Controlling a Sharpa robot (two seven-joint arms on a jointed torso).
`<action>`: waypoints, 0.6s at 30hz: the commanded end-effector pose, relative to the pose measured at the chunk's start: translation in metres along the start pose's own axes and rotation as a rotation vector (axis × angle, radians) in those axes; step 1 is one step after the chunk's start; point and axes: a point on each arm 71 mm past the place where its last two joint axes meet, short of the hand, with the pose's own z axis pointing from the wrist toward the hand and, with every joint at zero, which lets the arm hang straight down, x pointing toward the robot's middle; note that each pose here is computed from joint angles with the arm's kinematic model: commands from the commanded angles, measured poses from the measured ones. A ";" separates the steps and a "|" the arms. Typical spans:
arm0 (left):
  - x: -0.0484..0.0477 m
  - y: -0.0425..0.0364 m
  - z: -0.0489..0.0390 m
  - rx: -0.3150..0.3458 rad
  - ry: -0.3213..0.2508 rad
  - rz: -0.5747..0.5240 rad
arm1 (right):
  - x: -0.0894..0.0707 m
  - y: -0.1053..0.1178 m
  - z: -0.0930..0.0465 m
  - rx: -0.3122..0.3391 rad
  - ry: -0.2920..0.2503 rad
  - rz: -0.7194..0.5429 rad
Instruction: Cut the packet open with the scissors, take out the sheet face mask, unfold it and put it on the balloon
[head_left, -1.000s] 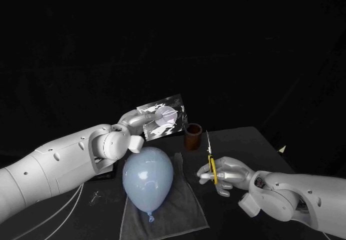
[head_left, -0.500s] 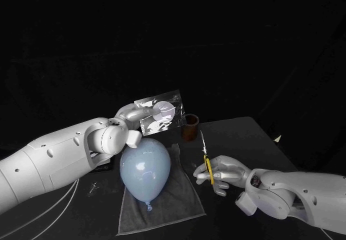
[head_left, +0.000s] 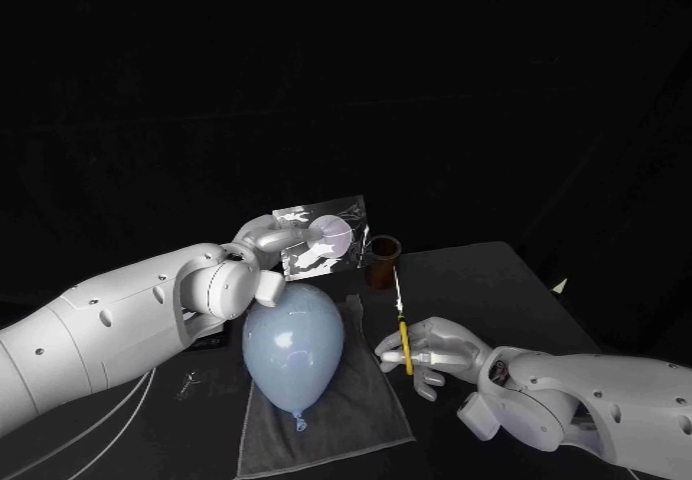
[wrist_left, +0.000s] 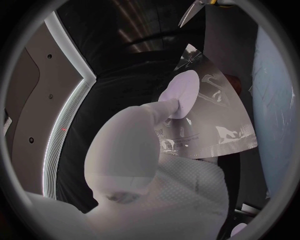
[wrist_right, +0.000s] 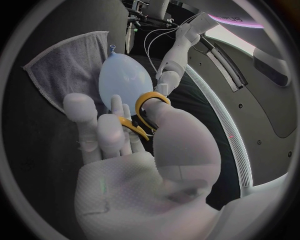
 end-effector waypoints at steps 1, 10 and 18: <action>0.0020 -0.0019 0.0004 0.013 0.000 0.036 | -0.002 0.003 0.004 0.000 -0.055 0.021; 0.0026 -0.0022 0.0012 0.015 0.000 0.038 | 0.002 0.003 0.011 0.024 -0.062 0.041; -0.0002 -0.0020 0.0014 0.015 -0.008 0.038 | 0.005 0.002 0.015 0.045 -0.060 0.039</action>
